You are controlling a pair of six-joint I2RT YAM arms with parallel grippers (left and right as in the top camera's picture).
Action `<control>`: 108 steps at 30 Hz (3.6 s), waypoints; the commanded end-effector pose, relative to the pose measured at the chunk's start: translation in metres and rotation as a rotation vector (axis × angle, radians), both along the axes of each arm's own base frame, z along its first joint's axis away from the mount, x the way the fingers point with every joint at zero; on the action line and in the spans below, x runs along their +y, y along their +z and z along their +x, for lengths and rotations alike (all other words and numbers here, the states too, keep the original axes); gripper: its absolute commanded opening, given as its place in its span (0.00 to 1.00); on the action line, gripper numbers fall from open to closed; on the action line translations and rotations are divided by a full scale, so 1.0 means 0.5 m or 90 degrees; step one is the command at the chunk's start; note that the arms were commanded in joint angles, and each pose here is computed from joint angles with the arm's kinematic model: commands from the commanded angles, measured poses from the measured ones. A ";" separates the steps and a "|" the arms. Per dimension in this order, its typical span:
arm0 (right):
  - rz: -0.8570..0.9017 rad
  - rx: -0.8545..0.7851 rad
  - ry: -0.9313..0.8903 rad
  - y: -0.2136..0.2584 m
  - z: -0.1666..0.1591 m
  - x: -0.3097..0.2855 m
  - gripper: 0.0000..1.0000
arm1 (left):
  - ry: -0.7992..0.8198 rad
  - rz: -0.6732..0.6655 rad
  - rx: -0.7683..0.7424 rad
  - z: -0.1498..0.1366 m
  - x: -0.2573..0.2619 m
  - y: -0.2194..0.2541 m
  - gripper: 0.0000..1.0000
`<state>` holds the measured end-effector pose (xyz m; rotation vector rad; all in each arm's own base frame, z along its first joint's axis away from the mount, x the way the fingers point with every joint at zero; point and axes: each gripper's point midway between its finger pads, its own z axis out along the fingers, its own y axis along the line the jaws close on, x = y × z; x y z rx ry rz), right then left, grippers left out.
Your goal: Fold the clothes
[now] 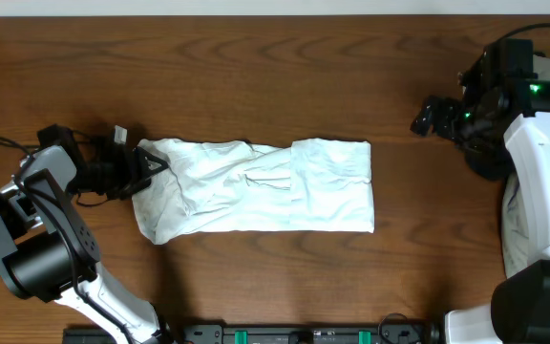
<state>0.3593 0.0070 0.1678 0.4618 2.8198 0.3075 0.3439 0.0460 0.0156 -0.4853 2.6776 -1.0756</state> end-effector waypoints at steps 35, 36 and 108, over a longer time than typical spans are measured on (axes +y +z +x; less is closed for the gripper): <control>0.002 0.001 0.011 -0.004 0.001 0.005 0.99 | -0.005 0.184 0.212 -0.078 0.025 -0.120 0.06; 0.002 0.002 0.011 -0.005 0.001 0.005 0.99 | 0.016 0.195 0.220 -0.071 0.036 -0.115 0.06; 0.008 0.027 0.024 -0.009 -0.020 0.010 0.99 | 0.065 0.516 0.080 -0.023 -0.295 0.318 0.06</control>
